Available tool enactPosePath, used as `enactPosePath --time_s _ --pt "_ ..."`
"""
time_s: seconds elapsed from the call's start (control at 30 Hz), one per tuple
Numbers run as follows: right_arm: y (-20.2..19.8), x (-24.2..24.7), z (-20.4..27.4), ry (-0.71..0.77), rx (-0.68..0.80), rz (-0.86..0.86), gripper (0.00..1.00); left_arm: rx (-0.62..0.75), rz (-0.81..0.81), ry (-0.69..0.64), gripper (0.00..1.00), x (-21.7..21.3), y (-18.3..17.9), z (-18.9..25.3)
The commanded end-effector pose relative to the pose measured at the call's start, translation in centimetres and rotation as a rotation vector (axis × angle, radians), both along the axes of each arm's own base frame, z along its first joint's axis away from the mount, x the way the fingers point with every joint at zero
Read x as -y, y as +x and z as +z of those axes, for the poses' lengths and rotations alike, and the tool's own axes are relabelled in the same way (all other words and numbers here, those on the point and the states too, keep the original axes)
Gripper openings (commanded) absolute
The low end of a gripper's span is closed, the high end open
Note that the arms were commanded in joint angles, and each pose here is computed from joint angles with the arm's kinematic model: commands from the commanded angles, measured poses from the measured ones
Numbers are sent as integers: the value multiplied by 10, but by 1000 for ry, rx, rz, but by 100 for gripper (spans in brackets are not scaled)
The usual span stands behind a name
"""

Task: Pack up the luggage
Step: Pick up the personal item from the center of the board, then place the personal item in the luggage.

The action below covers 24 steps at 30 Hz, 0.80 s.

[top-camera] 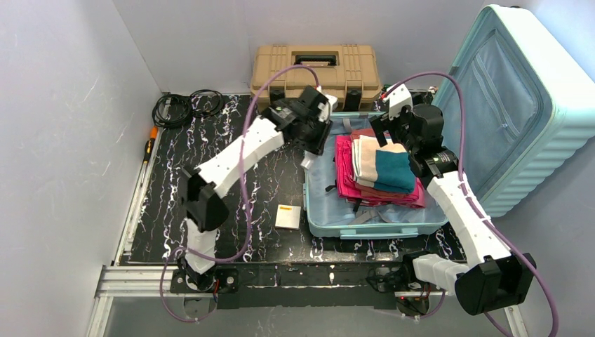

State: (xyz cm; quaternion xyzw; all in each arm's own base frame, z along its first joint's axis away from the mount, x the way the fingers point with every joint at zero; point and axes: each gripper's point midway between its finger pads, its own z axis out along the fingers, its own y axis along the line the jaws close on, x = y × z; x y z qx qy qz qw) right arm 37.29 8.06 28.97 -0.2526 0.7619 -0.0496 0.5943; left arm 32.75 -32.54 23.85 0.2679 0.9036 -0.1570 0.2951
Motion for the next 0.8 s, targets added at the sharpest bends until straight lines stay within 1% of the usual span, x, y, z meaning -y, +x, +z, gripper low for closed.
enactPosePath --time_s 0.0,0.1,0.2,0.27,0.43,0.5,0.7,0.77 --pt "7 7 14 19 68 -50 98 -111 227 43 0 3 3 -38" --pt "8 4 9 20 56 -36 98 -131 319 60 0 7 12 -53" --pt "8 -1 3 25 35 -13 98 -103 423 81 0 7 26 -61" --pt "9 -3 0 26 27 -4 98 -103 469 72 0 12 32 -67" --pt "8 -2 -3 19 21 -2 98 -153 525 42 0 26 37 -88" --pt "8 -2 -2 18 24 -2 98 -155 562 53 0 23 39 -99" --pt "6 -5 -1 13 27 10 98 -125 642 141 0 5 44 -129" --pt "5 -6 -1 10 26 13 98 -121 645 159 9 4 45 -136"
